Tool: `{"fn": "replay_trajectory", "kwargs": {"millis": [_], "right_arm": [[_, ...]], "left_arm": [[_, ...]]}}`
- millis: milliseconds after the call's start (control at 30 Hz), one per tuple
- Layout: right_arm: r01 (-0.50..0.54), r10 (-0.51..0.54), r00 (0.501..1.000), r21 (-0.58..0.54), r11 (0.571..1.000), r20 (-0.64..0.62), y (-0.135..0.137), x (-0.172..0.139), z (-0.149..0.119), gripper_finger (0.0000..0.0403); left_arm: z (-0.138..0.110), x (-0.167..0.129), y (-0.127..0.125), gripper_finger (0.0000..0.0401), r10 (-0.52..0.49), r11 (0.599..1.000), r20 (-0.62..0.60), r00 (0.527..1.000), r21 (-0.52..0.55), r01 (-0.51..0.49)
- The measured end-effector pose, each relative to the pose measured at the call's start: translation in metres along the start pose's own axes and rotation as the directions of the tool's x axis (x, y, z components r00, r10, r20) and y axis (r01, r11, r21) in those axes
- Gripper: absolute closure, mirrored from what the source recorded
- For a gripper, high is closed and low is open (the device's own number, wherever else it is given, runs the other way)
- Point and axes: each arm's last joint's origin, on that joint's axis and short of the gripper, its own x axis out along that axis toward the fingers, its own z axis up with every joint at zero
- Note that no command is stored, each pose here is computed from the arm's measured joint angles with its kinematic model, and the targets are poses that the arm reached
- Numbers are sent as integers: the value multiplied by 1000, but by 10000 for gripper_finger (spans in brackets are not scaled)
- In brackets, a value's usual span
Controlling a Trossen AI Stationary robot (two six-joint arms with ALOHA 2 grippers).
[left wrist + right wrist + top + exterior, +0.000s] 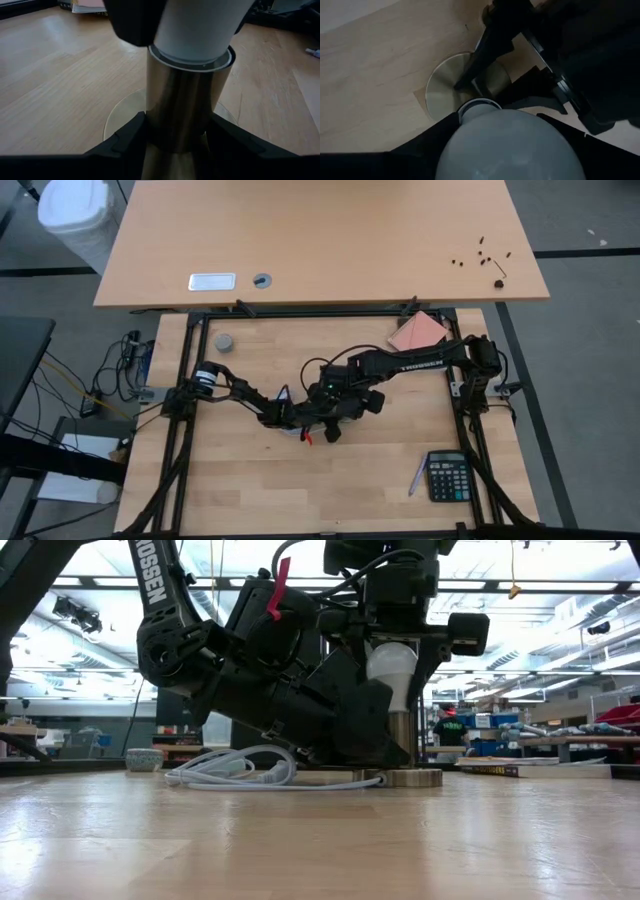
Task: Screw lightbulb
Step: Insert the lightbulb into the lamp
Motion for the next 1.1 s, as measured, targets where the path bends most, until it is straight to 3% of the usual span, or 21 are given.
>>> {"fn": "replay_trajectory", "kwargs": {"millis": [167,433,567,800,1100], "right_arm": [[-22,23,1000,126,992,-8,2,0,-1,122],[-33,37,999,242,970,-12,5,0,2,147],[-25,29,1000,335,942,-8,5,0,5,134],[-11,10,1000,537,843,5,4,0,7,120],[26,-26,1000,742,670,-12,3,0,10,139]], "left_arm": [[0,0,0,208,4,1000,1,1000,-15,-4],[0,0,0,208,6,1000,3,1000,-20,-6],[0,0,0,208,5,1000,2,1000,-21,-5],[-1,0,0,208,9,1000,2,1000,-22,-9],[-1,0,0,208,11,1000,3,1000,-23,-11]]}}
